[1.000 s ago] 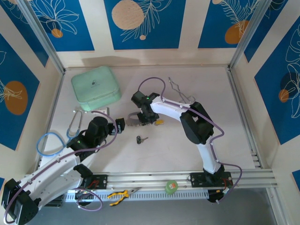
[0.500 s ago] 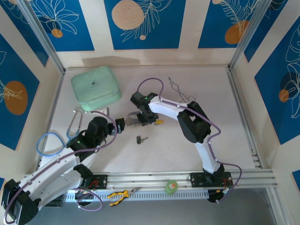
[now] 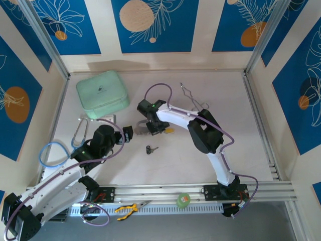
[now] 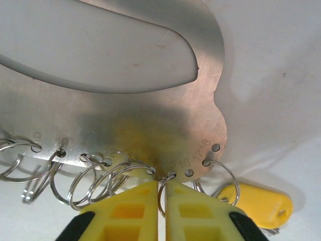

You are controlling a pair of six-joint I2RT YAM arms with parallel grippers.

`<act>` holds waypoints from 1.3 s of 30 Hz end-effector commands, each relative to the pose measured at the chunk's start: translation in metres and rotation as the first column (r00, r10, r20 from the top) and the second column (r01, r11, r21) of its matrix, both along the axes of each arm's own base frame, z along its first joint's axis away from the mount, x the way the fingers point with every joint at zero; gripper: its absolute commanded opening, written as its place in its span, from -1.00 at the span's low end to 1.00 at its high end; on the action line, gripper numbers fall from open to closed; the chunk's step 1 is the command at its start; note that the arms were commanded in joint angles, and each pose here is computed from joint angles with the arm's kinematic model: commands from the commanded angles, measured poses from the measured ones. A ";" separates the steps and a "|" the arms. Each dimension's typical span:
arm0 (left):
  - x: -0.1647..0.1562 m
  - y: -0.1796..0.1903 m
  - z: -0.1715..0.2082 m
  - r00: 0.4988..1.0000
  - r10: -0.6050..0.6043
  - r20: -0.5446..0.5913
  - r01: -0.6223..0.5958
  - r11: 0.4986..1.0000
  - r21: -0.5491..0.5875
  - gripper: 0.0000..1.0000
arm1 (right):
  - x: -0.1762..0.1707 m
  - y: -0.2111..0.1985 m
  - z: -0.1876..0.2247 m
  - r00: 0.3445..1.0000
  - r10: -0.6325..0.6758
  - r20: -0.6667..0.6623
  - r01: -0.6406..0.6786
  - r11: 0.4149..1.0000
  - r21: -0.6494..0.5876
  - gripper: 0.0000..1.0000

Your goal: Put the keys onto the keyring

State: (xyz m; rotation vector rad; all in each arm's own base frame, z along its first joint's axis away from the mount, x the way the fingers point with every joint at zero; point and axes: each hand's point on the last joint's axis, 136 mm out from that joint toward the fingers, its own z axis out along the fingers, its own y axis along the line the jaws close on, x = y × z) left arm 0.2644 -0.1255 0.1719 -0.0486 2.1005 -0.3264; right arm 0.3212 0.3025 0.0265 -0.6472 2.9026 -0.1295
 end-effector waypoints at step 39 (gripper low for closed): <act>0.002 0.005 0.002 1.000 0.026 0.016 -0.025 0.999 -0.027 0.99 | -0.016 0.009 0.014 0.950 -0.091 -0.299 0.217 0.880 0.422 -1.00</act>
